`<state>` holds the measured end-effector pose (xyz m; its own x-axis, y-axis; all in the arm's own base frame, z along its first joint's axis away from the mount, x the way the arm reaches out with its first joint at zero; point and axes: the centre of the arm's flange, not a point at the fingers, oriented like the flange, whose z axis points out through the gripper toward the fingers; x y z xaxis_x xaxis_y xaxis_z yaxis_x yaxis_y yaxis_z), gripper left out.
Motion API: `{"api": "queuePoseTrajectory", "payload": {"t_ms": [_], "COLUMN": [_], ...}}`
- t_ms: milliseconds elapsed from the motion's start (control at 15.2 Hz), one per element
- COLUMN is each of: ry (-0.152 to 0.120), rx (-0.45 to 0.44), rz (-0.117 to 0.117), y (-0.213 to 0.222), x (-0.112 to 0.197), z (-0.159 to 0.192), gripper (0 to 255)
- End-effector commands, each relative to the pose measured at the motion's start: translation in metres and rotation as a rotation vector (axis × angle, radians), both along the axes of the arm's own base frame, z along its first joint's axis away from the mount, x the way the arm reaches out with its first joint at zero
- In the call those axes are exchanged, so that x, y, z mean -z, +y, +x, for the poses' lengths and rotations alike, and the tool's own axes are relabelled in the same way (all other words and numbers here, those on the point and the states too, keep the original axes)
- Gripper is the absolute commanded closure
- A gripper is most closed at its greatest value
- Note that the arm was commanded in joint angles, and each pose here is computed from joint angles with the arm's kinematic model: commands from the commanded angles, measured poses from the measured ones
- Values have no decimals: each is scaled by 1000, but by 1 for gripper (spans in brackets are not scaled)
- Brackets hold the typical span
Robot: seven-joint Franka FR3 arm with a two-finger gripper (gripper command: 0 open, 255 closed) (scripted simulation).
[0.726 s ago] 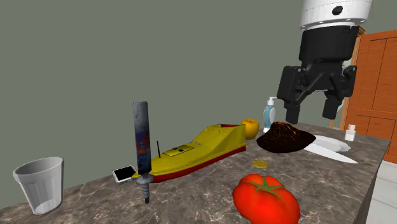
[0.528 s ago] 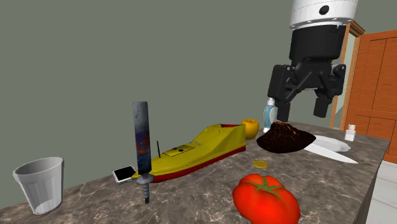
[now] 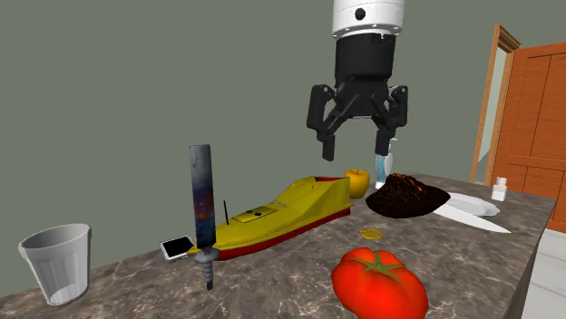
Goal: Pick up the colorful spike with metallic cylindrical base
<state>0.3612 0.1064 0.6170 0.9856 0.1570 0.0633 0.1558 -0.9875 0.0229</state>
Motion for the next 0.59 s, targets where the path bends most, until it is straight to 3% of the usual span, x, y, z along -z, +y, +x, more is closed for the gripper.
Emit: {"api": "queuePoseTrajectory", "payload": {"t_ms": [0, 528], "ry": [7, 34], "rx": [-7, -37], "rz": [2, 6], "y": [25, 121], "x": [-1, -11], "z": [13, 58], "gripper": [0, 0]}}
